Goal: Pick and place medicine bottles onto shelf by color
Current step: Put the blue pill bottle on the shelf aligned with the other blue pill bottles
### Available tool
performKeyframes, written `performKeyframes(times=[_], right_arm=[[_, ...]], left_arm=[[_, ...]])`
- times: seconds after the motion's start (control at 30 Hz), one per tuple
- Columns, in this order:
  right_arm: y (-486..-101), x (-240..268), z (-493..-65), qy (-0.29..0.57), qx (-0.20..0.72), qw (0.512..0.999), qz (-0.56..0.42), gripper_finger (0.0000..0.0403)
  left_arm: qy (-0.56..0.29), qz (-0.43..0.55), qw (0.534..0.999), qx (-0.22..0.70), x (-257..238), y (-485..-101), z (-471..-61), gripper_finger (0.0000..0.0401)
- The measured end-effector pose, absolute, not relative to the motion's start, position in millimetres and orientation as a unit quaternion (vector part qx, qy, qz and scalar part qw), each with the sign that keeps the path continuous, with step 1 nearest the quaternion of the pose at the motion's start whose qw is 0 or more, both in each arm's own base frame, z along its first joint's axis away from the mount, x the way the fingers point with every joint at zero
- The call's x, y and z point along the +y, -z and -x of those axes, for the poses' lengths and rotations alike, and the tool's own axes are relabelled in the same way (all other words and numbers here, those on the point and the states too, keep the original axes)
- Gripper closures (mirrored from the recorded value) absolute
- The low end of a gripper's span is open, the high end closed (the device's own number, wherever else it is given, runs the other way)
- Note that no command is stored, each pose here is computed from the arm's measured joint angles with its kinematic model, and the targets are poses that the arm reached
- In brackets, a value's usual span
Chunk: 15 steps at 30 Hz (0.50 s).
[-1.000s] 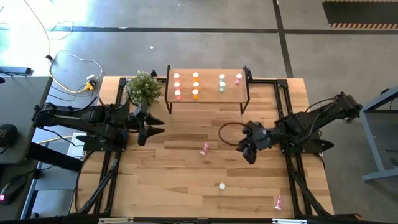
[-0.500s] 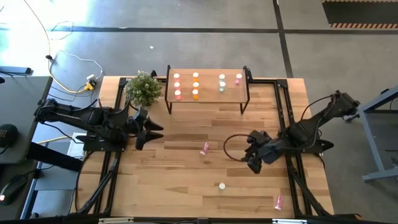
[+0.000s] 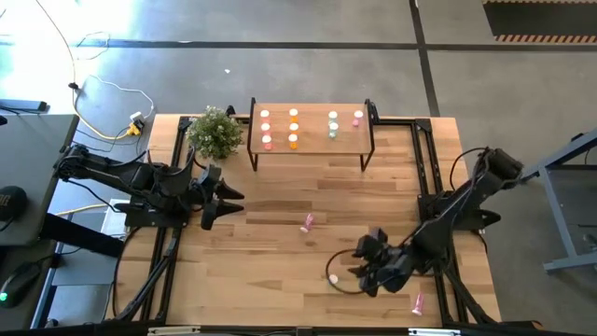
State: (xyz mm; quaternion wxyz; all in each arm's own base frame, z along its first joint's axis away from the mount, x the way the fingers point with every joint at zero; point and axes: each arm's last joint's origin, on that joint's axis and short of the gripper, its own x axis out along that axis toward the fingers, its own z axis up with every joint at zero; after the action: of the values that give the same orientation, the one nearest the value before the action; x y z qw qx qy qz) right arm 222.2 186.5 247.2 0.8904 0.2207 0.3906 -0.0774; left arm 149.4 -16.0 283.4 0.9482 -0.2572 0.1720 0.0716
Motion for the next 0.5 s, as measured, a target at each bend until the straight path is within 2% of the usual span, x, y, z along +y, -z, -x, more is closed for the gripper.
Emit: performKeyframes(times=[0.5], right_arm=[[-172.8,226.1,-255.4,0.059,0.406,0.900,-0.150,0.0190]], left_arm=[[-0.073,0.262,0.947,0.172,-16.0,-283.3,-149.4,0.0206]])
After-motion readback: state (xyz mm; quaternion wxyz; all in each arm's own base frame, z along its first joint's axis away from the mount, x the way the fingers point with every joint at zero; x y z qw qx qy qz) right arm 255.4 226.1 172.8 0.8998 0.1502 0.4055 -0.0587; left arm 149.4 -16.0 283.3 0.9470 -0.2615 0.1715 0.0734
